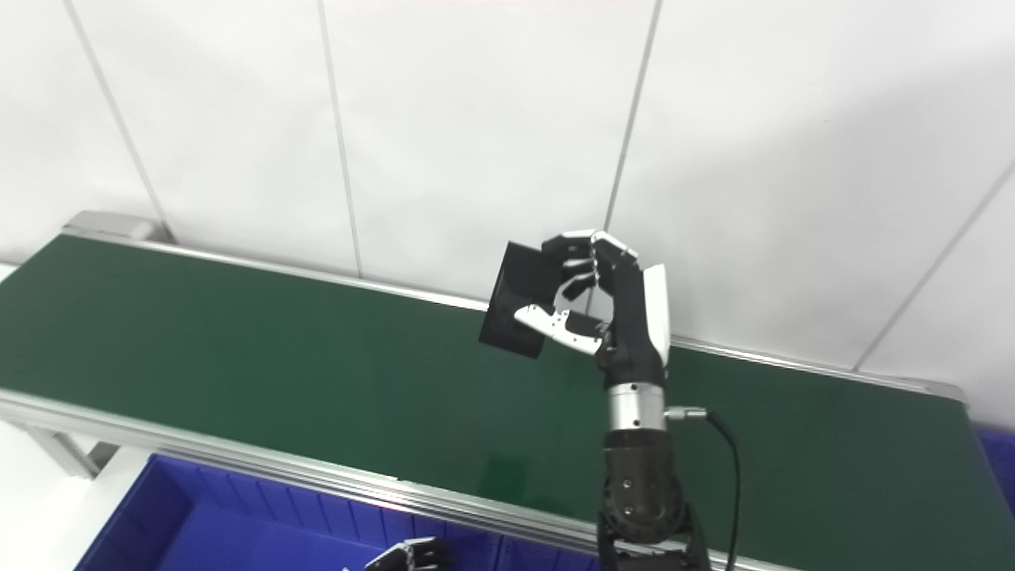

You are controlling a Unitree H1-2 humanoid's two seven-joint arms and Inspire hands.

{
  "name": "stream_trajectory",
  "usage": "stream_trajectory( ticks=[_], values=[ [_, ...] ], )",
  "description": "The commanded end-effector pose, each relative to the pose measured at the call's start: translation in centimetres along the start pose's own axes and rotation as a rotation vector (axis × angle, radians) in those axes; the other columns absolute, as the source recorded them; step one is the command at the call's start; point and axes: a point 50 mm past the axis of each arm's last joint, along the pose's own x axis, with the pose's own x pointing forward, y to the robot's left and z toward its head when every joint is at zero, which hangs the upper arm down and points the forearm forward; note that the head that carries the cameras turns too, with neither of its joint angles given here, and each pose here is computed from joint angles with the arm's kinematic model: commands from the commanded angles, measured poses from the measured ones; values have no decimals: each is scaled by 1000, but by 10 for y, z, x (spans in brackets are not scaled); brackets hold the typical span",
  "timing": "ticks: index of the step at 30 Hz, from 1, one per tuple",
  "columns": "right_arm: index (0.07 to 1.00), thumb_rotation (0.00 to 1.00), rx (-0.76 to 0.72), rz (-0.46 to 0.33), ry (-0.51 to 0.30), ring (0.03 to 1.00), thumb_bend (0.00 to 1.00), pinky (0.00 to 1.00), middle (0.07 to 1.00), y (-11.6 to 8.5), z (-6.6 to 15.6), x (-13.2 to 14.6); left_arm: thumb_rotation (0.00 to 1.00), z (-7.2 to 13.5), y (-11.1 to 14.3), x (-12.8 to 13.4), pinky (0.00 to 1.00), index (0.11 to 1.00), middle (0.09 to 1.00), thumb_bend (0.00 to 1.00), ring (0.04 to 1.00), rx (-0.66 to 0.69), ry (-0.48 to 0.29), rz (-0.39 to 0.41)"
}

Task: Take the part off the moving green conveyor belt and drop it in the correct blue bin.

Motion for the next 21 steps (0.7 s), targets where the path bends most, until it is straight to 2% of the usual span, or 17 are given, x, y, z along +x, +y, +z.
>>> stream_trajectory(
  ticks=[1,7,11,21],
  values=[
    [518,0,-3,-28,-59,445,499,352,513,-15,20,5,623,8,0,6,612,715,703,531,665,-13,-63,-15],
    [529,0,-44,-66,-74,443,496,329,519,-39,35,-4,653,8,6,8,626,724,714,525,674,-28,-62,-17],
    [519,0,-71,-81,-83,453,499,349,516,-54,44,-17,658,7,13,7,632,731,720,519,678,-37,-60,-15],
    [508,0,-136,-111,-71,456,499,347,518,-77,56,-56,739,11,25,7,666,765,744,529,706,-51,-76,-21]
  ],
)
